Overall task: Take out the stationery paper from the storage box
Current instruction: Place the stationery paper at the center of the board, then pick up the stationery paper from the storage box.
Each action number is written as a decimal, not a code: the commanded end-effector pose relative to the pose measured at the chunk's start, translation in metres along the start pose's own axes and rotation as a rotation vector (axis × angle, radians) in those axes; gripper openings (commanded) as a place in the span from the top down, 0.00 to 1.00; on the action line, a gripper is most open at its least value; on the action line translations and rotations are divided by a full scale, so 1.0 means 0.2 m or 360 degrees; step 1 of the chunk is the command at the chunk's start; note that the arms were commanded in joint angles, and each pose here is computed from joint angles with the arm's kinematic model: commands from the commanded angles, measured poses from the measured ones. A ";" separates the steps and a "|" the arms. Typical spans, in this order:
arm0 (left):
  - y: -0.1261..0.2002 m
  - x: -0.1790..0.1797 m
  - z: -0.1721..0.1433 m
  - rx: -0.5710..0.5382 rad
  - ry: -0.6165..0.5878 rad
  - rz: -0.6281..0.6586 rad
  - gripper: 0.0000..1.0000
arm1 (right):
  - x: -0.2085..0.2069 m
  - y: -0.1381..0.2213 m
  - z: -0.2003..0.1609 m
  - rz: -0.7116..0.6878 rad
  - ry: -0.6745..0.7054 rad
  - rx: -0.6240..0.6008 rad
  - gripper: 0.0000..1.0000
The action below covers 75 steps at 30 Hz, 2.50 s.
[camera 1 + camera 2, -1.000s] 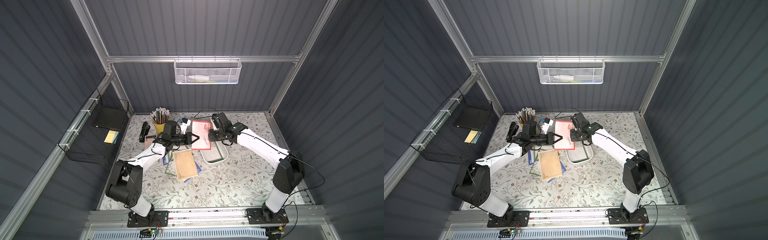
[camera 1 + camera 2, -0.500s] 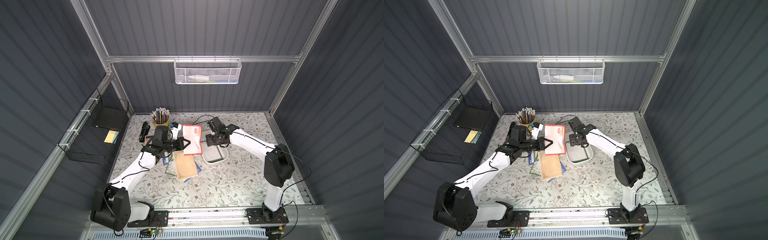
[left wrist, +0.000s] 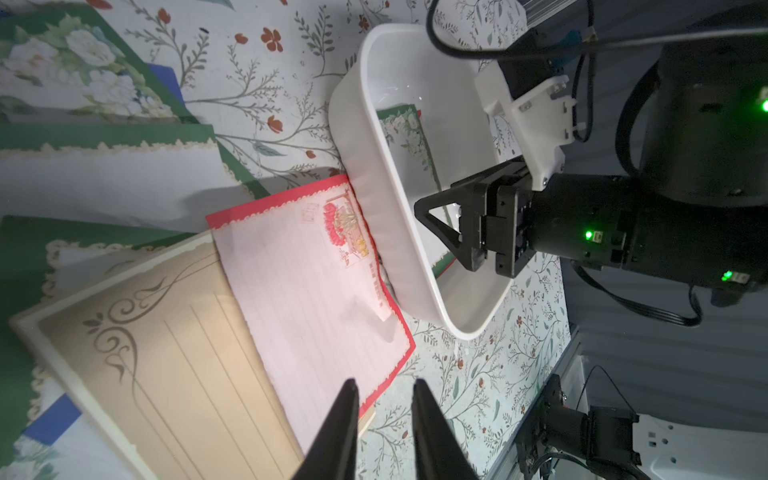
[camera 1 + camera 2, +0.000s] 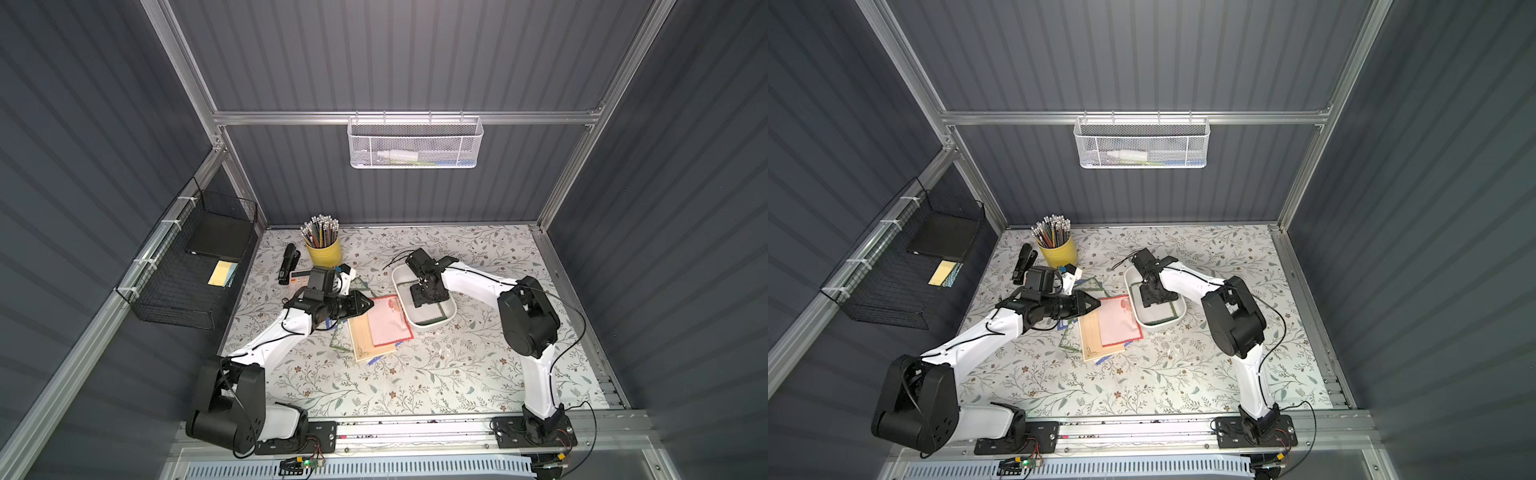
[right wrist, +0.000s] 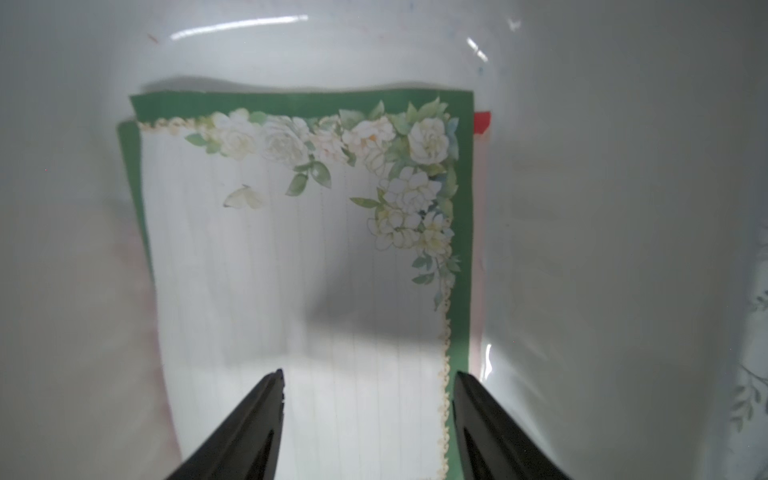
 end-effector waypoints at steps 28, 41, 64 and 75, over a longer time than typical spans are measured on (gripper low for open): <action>0.00 0.01 0.02 -0.0003 -0.0026 0.0016 0.63 | 0.03 -0.28 -0.17 0.0022 -0.0021 0.0211 0.26; -0.01 0.01 0.02 0.0000 -0.0031 0.0016 0.62 | 0.03 -0.39 -0.37 0.0068 -0.0022 0.0386 0.35; -0.05 0.04 0.00 0.0037 -0.0006 -0.0004 0.62 | -0.05 0.02 0.02 -0.0083 -0.0050 -0.0043 0.60; -0.06 0.02 0.02 0.0032 -0.0017 -0.0024 0.62 | -0.08 0.32 0.19 0.0005 -0.0125 -0.0377 0.72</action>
Point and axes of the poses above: each gripper's point midway between its finger pads, its own y axis back along the fingers, its own x axis along the line the jaws close on, z = x × y, the point moved 3 cm from there along y, back along the fingers, and after that the axes turned 2 degrees about y, right-handed, at the moved point
